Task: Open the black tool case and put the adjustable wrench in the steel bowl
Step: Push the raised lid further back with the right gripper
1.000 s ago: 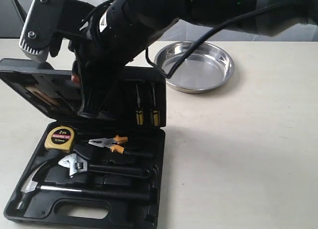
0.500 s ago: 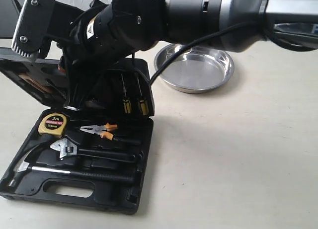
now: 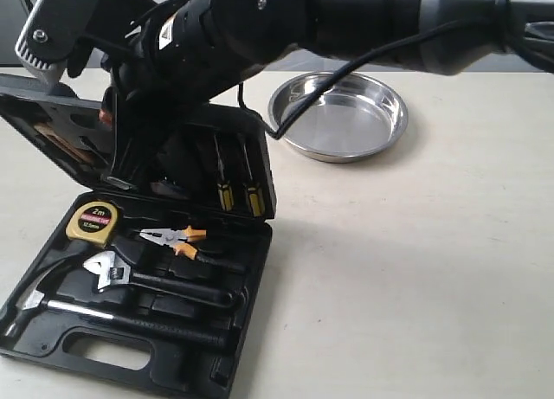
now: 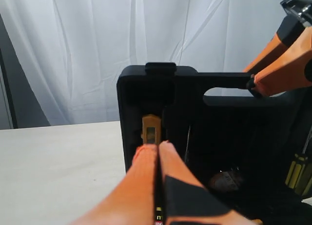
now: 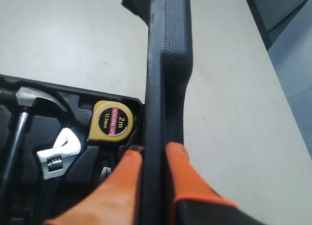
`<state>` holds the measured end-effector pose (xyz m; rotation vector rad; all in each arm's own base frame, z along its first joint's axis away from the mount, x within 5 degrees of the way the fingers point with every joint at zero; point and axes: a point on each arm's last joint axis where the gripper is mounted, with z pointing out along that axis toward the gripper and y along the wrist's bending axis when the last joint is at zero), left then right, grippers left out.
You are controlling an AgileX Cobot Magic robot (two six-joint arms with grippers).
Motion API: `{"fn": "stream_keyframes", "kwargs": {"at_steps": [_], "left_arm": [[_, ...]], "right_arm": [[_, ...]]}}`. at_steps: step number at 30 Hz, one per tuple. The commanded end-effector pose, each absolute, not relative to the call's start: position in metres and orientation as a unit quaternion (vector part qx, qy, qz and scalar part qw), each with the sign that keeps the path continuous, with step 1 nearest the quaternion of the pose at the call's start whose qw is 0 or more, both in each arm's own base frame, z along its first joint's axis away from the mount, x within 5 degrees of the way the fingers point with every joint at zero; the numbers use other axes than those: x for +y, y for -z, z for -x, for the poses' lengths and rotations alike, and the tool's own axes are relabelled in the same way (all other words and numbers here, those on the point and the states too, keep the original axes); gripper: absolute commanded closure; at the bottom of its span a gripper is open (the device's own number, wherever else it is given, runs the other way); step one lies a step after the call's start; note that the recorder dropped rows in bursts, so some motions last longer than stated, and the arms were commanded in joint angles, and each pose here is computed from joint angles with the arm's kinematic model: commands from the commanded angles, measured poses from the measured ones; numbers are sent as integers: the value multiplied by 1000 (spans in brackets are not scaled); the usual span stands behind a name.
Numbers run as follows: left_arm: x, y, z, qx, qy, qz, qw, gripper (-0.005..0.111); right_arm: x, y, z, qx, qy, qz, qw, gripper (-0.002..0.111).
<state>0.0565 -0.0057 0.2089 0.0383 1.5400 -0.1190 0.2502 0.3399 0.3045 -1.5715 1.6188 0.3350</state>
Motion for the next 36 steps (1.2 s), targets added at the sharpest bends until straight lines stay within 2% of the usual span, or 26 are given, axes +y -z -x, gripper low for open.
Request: {"fn": "stream_keyframes", "kwargs": {"at_steps": [1, 8, 15, 20, 28, 36], "left_arm": [[-6, -209, -56, 694, 57, -18, 718, 107], [-6, -209, -56, 694, 57, -18, 718, 107], [-6, -209, -56, 693, 57, -18, 718, 107], [-6, -209, -56, 693, 57, -18, 718, 107], [-6, -209, -56, 693, 57, -18, 718, 107], [-6, -209, -56, 693, 57, -18, 718, 107]], "right_arm": [[333, -339, -245, 629, -147, 599, 473, 109], [328, -351, -242, 622, -147, 593, 490, 109], [335, -330, -246, 659, -168, 580, 450, 109], [337, -331, -246, 665, -181, 566, 452, 109], [305, -326, -292, 720, -185, 487, 459, 109], [289, -303, -321, 749, -161, 468, 441, 109]]}}
